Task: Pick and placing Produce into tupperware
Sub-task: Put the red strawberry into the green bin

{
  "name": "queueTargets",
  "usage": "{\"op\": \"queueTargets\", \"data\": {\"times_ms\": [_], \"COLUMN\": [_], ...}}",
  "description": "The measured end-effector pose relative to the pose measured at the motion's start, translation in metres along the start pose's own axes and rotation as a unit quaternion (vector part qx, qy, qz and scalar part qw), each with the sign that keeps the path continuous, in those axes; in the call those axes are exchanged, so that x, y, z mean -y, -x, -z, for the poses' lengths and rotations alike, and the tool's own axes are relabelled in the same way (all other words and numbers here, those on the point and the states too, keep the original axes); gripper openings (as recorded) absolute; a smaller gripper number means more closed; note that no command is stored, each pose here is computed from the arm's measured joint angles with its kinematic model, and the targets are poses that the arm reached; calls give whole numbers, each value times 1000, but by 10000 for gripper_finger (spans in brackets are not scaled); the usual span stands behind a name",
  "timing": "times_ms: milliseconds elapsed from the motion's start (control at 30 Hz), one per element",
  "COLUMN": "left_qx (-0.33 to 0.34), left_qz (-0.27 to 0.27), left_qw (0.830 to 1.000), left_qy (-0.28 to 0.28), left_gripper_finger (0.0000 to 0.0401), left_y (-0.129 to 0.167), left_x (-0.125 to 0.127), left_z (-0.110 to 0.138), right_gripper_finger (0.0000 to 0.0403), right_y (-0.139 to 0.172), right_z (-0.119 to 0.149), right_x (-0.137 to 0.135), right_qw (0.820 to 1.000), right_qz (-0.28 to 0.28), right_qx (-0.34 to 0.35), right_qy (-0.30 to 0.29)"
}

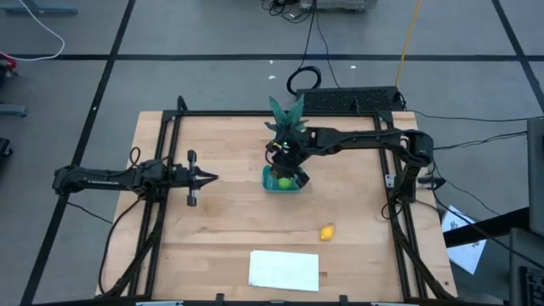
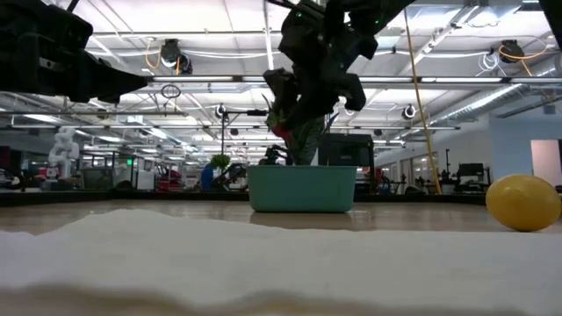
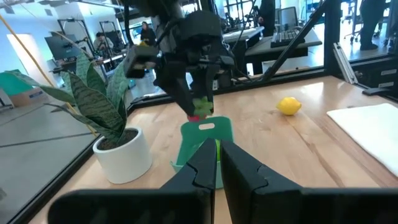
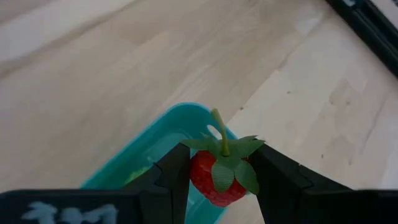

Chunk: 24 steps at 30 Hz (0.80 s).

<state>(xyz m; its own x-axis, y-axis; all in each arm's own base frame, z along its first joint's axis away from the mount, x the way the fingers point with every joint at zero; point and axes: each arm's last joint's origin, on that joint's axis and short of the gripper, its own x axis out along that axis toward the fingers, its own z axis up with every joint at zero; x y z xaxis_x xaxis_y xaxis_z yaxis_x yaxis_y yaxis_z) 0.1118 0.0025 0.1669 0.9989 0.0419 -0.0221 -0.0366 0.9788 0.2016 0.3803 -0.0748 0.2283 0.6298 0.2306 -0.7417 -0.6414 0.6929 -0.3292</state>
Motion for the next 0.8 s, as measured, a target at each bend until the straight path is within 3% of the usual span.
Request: {"op": "queueTargets", "data": {"times_ms": [433,800], "left_qx": [0,-1], "left_qz": [0,0], "left_qw": [1000,1000], "left_qy": [-1,-2], "left_gripper_finger": [26,26], "left_y": [0,0], "left_x": [0,0], "left_z": [0,0], "right_gripper_finger": [130,130], "right_y": [-13,-41], "right_z": [9,25], "right_x": [2,3], "right_qw": [999,999], "right_qz": [-10,-22], "right_qx": [-10,-23], "right_qy": [29,-27]}}
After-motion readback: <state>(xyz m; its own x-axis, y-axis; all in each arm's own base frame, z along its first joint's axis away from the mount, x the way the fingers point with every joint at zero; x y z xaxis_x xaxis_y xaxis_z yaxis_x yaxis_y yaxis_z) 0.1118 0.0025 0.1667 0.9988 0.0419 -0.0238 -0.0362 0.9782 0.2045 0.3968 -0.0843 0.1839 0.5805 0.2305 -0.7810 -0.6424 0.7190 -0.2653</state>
